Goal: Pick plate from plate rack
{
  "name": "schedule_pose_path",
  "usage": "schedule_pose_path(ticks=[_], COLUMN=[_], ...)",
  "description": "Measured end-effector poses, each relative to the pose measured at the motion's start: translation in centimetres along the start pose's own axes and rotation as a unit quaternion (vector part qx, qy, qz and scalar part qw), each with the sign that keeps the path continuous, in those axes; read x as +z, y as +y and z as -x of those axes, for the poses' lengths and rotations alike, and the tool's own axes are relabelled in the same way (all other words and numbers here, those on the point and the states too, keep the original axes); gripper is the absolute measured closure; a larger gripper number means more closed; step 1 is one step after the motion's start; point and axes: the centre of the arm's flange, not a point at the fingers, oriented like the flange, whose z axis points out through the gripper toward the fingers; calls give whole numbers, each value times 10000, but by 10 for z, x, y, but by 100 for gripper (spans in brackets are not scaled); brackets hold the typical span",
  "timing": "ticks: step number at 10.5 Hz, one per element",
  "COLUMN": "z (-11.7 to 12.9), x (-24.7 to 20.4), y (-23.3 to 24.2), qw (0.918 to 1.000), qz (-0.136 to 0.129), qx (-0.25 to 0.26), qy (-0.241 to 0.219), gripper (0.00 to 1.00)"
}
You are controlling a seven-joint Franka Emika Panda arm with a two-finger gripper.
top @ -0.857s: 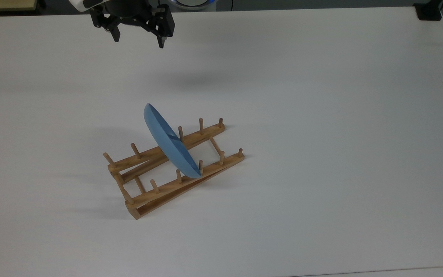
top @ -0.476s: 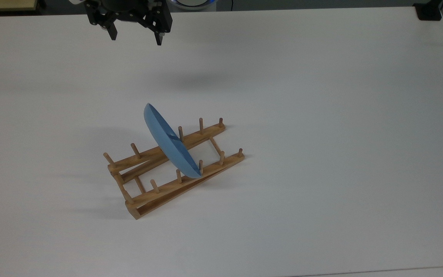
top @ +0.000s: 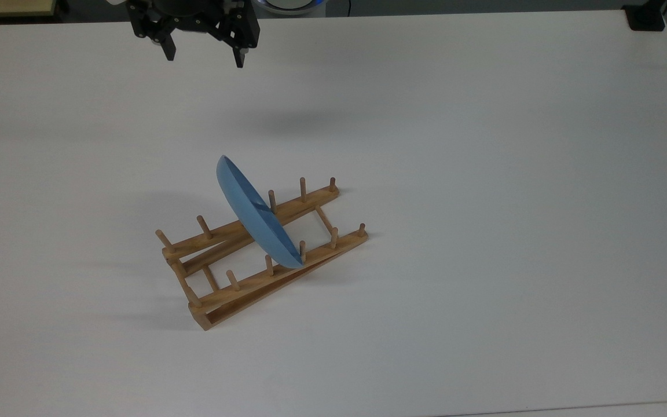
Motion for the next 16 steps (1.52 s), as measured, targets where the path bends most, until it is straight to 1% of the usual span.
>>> schedule_pose_path(ticks=[1, 2, 3, 4, 5, 6, 7, 8, 9, 10, 11, 12, 13, 14, 16], z=[-4, -10, -16, -20, -26, -37, -48, -59, -70, -78, -83, -85, -87, -90, -92], x=[-3, -7, -11, -12, -9, -2, 10, 26, 42, 51, 56, 63, 70, 74, 74], y=[-5, -21, -46, -74, -95, -110, -118, -124, -127, -127, -125, -124, -123, -123, -122], qw=[9998, 9985, 9952, 9901, 9841, 9763, 9688, 9625, 9570, 9506, 9476, 9472, 9468, 9445, 9397], qz=[93, 223, 463, 714, 936, 1153, 1355, 1536, 1676, 1818, 1911, 1953, 1998, 2079, 2188], qx=[-94, -291, -559, -841, -1060, -1258, -1417, -1562, -1659, -1745, -1780, -1794, -1815, -1852, -1910], qy=[156, 398, 656, 868, 1075, 1335, 1513, 1601, 1692, 1811, 1842, 1802, 1753, 1742, 1804], gripper=[0, 0, 0, 4, 4, 6, 13, 16, 23, 23, 25, 29, 31, 36, 71])
